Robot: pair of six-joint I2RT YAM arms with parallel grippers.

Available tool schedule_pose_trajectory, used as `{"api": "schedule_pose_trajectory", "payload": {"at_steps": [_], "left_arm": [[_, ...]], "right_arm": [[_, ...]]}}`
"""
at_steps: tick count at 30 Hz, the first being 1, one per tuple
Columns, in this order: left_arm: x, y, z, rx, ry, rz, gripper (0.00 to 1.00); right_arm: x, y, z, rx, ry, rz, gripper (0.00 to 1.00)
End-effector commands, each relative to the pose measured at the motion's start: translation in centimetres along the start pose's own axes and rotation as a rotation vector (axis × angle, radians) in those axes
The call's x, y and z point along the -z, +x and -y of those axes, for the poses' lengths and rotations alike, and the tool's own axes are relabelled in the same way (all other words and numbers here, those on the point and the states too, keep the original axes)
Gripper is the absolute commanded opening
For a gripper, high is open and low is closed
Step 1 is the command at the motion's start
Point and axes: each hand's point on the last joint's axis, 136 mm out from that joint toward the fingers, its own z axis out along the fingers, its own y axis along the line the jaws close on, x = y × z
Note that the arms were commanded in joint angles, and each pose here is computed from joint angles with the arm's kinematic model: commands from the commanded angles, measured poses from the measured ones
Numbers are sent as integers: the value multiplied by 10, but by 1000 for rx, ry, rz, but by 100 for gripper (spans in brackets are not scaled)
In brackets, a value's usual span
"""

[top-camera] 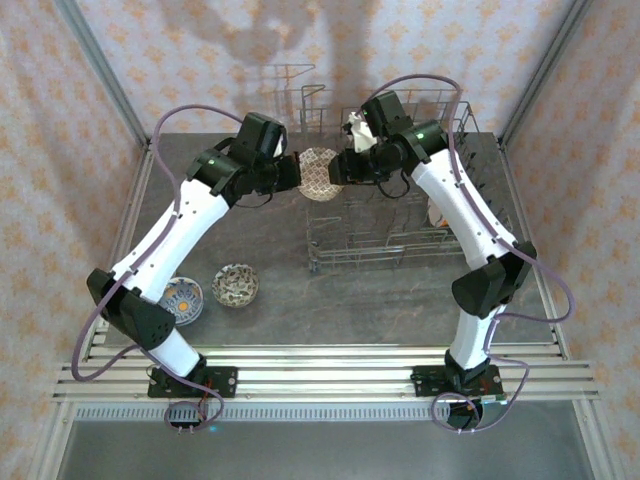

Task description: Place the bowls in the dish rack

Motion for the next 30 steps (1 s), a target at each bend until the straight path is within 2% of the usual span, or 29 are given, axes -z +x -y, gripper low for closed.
{"api": "schedule_pose_trajectory", "payload": {"at_steps": [1,5,12,27,30], "left_arm": [[15,-23,19,-18,49,89,0],[13,-23,21,-22,46,88,0],[10,-20,23,-33,42,78,0],[12,-13,21,-73,15,72,0],[12,-12,23,-79,17,73,0]], "right_arm": [[10,-6,7,1,57,51,44],[16,-9,9,-15,75,93,38],[14,-7,8,-33,59,83,28],[27,-5,1,-59,29,128,25],[27,-4,1,-66,23,129,19]]}}
